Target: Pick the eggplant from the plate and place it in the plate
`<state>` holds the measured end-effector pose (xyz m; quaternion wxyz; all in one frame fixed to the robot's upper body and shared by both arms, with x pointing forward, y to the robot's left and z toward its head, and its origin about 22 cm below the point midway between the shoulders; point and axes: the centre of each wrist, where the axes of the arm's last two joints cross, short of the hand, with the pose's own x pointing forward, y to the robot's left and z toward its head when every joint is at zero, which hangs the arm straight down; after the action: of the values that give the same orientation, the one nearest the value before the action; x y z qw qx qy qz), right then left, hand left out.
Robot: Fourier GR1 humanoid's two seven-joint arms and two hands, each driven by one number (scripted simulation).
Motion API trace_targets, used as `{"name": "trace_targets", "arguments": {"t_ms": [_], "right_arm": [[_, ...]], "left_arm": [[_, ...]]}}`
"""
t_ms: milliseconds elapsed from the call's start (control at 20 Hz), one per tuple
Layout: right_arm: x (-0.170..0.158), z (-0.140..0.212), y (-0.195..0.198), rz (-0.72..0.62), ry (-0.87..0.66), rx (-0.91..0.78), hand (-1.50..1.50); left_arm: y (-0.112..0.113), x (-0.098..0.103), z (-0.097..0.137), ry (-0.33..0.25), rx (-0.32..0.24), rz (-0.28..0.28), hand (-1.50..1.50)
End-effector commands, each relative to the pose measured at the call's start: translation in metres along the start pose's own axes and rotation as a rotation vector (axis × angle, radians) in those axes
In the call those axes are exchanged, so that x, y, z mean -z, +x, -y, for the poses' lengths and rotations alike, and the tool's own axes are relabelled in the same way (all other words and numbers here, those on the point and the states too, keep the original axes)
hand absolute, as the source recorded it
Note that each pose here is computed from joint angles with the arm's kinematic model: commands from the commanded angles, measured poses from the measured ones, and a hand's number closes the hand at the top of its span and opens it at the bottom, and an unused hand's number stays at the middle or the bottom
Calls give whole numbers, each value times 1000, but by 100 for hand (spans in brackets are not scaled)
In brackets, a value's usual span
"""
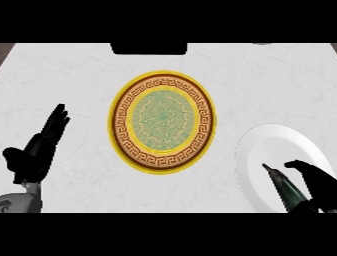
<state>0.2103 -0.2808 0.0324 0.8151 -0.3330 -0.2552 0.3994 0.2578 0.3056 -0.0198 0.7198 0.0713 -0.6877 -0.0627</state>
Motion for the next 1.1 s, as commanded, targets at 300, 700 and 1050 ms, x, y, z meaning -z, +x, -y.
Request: {"name": "trace_targets", "arguments": {"t_ms": [300, 700, 1050], "right_arm": [[-6, -28, 1, 102, -26, 14, 150], [-62, -61, -9, 169, -452, 151, 150], [-119, -53, -15, 294, -601, 170, 150]], "left_arm": [[-12, -6, 0, 4, 25, -5, 0], [-10, -6, 3, 23, -2, -9, 0], [-16, -20, -9, 11, -7, -15, 0]]}}
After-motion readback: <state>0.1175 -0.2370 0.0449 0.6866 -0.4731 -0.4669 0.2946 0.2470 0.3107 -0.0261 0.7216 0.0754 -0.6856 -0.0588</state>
